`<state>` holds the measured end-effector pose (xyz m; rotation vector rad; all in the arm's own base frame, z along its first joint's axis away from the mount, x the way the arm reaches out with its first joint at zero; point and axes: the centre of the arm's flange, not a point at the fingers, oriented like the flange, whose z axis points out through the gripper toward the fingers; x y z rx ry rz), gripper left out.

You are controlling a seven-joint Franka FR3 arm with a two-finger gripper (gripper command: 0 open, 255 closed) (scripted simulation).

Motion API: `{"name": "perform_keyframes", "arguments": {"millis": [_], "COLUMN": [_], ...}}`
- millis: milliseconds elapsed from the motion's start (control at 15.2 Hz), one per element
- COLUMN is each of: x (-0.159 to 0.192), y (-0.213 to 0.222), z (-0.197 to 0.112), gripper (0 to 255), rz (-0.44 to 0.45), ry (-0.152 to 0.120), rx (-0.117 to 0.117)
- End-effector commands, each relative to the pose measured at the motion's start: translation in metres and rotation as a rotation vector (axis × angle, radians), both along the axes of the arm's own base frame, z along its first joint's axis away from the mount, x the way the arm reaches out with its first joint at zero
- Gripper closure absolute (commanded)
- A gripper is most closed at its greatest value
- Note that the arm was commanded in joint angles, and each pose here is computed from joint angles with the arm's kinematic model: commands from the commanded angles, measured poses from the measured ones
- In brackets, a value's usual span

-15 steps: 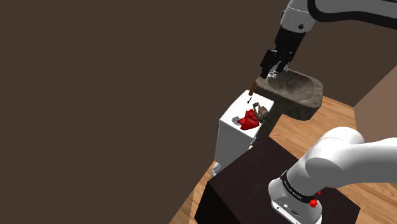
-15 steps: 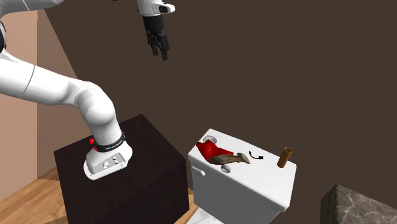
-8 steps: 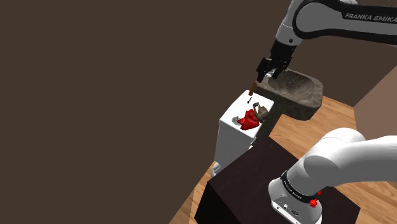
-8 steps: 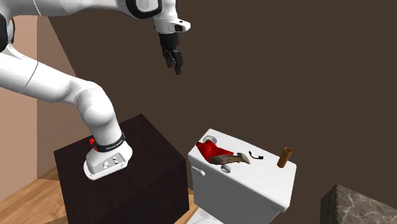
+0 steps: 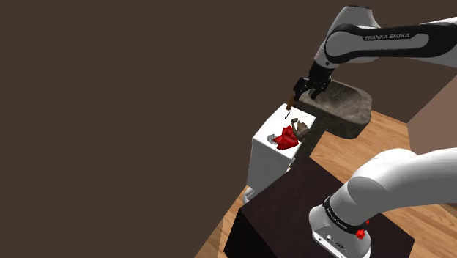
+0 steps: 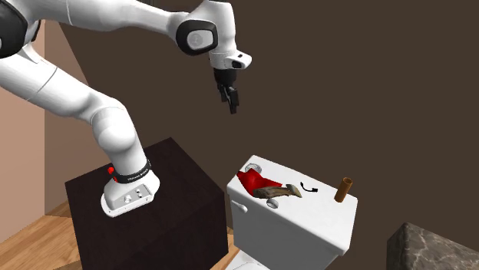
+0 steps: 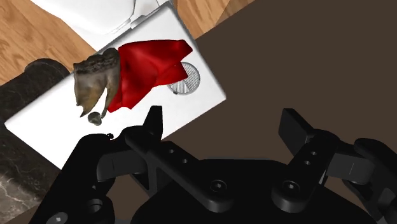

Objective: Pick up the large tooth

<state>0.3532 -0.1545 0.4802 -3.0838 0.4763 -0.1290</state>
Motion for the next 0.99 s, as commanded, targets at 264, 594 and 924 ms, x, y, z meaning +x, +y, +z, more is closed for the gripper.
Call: {"name": "perform_keyframes", "arguments": {"millis": [264,594,924], "x": [0.013,0.021,0.025], "y": [-0.061,-0.110,-0.158], "z": [-0.053,-0.099,-0.146], "gripper": [0,0,0], "rz": [-0.097,-0.177,-0.257], "ry": [-0.026,-0.046,-0.065], "rx": [0.027,0.051,0.074]}}
